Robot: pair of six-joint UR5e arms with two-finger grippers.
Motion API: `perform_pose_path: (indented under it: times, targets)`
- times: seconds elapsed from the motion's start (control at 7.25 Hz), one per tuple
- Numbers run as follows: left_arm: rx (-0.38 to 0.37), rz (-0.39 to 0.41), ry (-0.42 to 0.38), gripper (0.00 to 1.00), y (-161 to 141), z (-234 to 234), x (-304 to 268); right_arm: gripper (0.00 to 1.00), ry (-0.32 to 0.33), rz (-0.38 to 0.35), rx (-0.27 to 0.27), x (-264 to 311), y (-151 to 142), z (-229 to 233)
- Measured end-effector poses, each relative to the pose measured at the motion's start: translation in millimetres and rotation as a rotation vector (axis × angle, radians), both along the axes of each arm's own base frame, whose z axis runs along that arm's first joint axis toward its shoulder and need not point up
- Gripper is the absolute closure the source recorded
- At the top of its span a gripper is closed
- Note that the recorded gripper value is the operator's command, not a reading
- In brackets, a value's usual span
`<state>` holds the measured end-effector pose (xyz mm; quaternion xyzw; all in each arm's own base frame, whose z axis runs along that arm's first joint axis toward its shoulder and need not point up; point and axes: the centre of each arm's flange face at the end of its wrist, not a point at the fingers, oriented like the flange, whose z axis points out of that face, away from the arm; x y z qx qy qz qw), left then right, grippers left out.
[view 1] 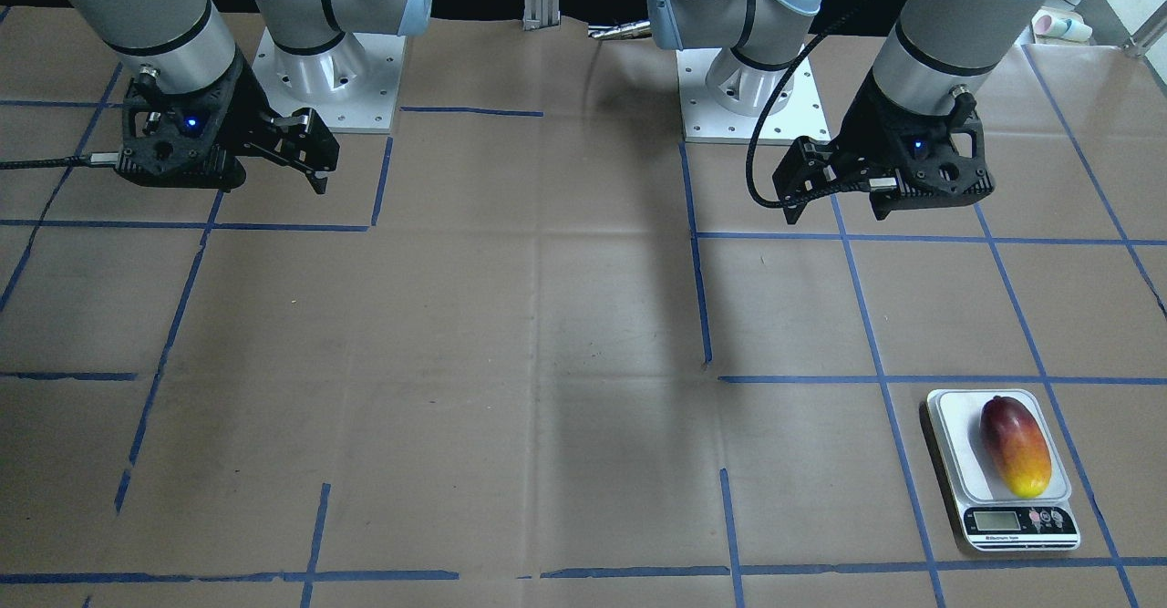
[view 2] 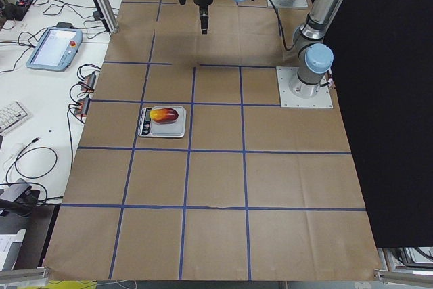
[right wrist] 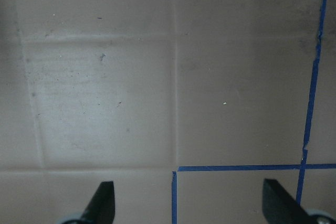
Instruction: Weigh mango
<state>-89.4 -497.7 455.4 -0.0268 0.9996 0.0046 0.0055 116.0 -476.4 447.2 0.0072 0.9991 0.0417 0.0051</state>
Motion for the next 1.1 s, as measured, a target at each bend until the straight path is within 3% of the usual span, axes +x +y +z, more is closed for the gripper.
perform_pose_path:
  times: [1.1]
  targets:
    - [0.007,-0.038,0.002,0.0,8.5,-1.4,-27.9,0.0,0.0,0.0,0.0,0.0,0.0,0.0]
